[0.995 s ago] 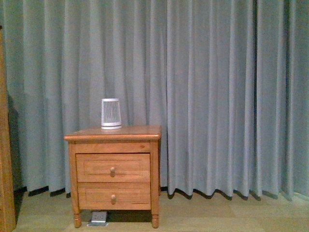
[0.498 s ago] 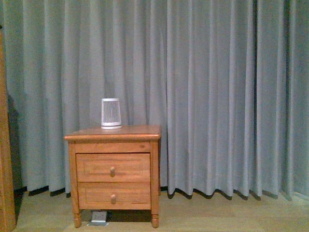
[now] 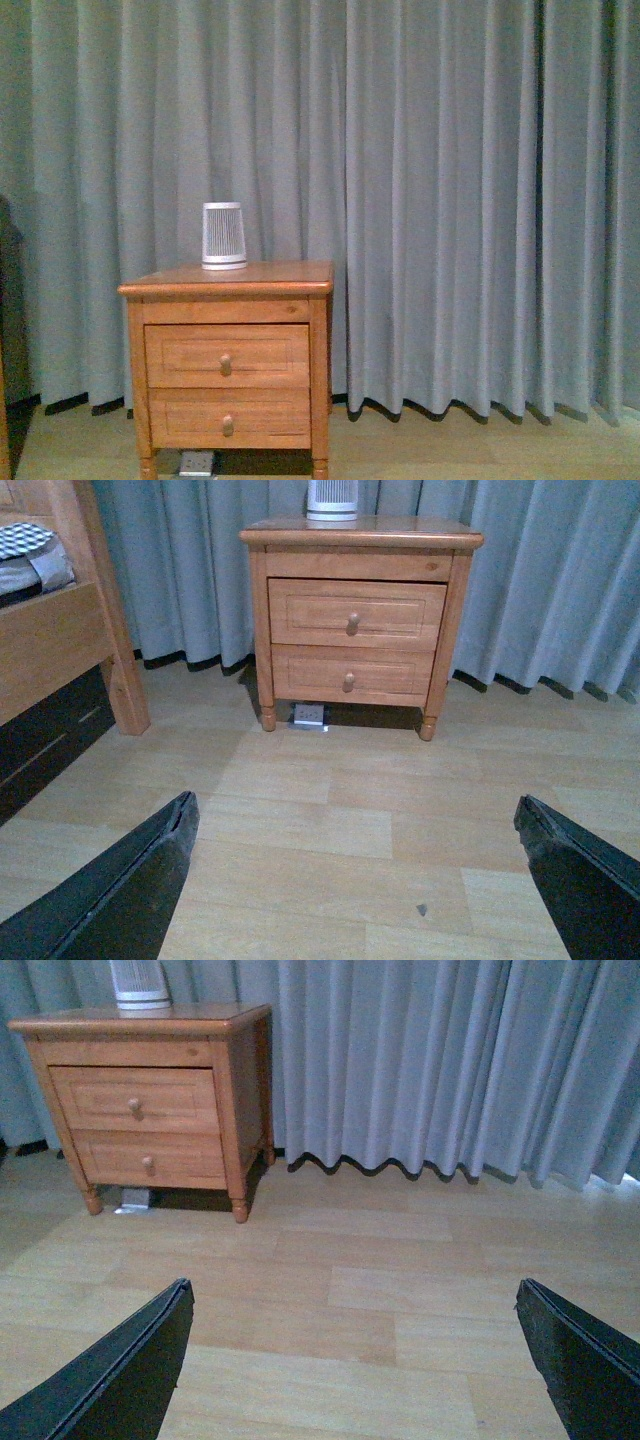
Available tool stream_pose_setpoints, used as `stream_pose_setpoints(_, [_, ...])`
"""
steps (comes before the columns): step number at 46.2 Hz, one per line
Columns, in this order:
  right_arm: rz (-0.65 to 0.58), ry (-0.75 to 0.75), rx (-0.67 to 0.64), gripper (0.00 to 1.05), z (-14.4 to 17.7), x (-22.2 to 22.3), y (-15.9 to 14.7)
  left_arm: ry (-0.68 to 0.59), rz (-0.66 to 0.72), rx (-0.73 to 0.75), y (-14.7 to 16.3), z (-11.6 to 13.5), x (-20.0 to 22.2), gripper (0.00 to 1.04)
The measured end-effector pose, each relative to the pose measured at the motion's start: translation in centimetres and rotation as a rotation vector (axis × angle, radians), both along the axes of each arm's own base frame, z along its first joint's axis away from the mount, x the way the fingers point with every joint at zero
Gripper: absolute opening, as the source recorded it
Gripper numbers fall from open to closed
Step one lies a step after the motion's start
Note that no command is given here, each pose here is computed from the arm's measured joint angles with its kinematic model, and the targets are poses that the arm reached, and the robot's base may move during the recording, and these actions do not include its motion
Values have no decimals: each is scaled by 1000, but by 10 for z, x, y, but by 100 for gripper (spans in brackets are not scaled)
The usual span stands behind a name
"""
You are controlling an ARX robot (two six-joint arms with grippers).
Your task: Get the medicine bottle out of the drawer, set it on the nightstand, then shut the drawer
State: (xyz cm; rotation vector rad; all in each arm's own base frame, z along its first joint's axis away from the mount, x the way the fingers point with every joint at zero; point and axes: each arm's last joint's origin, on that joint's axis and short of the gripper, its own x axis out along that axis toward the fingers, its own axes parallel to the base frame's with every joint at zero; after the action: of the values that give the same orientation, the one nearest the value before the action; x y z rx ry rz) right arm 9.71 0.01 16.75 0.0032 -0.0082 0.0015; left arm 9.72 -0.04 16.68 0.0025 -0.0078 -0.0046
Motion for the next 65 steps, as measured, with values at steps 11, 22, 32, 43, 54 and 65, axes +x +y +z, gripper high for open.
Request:
stream_pose_setpoints(11, [0, 0, 0, 98, 0, 0, 0, 0, 0, 0, 0, 0, 0, 98])
stream_pose_setpoints(22, [1, 0, 0, 98, 0, 0, 0, 0, 0, 0, 0, 0, 0, 98])
stream_pose_setpoints(32, [0, 0, 0, 98, 0, 0, 0, 0, 1, 0, 0, 0, 0, 98])
stream_pose_setpoints(43, [-1, 0, 0, 98, 0, 0, 0, 0, 1, 0, 0, 0, 0, 98])
stream_pose_setpoints(54, [0, 0, 0, 98, 0, 0, 0, 0, 2, 0, 0, 0, 0, 98])
stream_pose_setpoints(65, [0, 0, 0, 98, 0, 0, 0, 248, -135, -120, 0, -5, 22, 98])
